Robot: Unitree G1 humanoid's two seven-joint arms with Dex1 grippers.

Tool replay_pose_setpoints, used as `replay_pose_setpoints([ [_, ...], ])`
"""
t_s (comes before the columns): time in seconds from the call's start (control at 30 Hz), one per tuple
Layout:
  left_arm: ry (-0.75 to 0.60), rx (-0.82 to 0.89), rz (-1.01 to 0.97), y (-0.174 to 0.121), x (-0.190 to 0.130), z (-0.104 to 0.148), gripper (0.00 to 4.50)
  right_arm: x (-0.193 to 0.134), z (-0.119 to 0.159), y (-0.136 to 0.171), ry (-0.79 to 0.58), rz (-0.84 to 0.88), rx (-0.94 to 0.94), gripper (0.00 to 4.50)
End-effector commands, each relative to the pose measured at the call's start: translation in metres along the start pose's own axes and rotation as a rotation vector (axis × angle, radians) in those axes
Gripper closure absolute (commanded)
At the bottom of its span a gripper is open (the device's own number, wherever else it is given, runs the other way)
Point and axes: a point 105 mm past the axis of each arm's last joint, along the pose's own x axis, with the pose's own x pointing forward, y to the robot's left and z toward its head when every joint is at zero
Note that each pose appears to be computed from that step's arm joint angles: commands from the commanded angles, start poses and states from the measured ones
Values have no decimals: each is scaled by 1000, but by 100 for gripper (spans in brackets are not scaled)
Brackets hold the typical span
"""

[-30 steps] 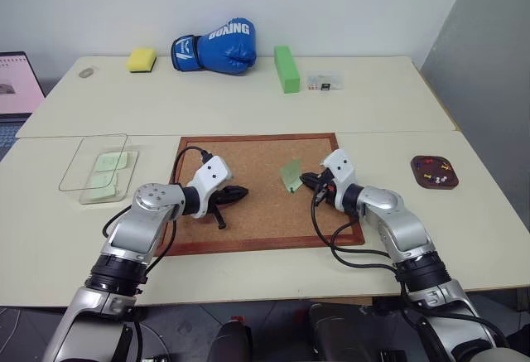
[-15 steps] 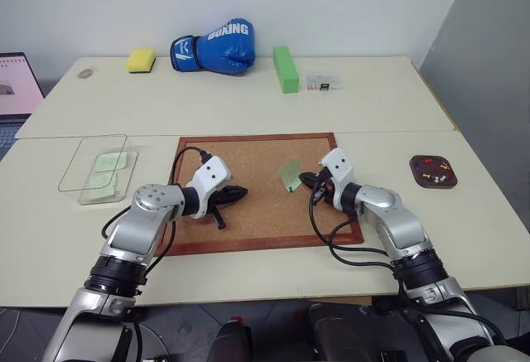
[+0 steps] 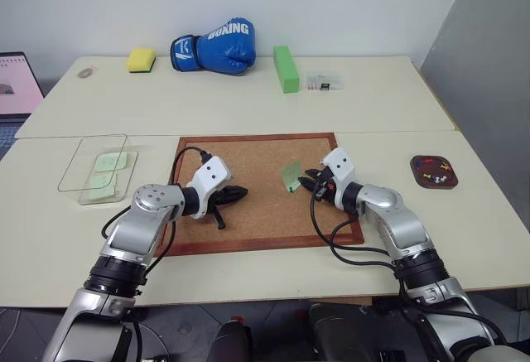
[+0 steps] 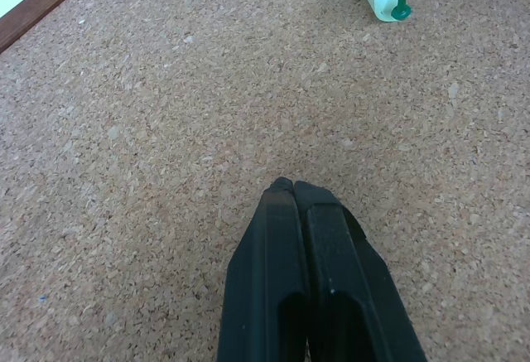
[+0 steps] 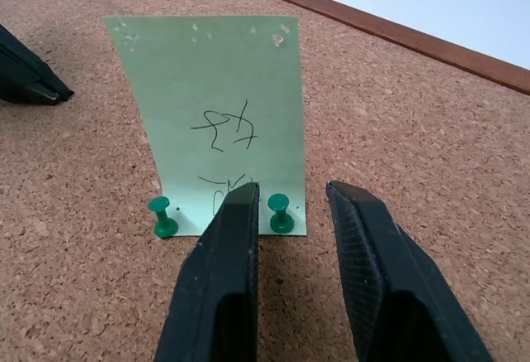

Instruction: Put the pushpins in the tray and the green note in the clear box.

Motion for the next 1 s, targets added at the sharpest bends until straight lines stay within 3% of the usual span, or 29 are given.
replay_pose_setpoints([
  [0.03, 16, 4, 3, -1, -3, -3, 450, -2, 11, -1, -39, 7, -8, 378],
  [0.17, 16, 1, 3, -1, -2, -3, 450, -2, 11, -2, -40, 12, -4, 444],
  [1.0, 24, -4, 0, -1, -2, -5, 450, -22, 50, -8, -148, -1, -32, 444],
])
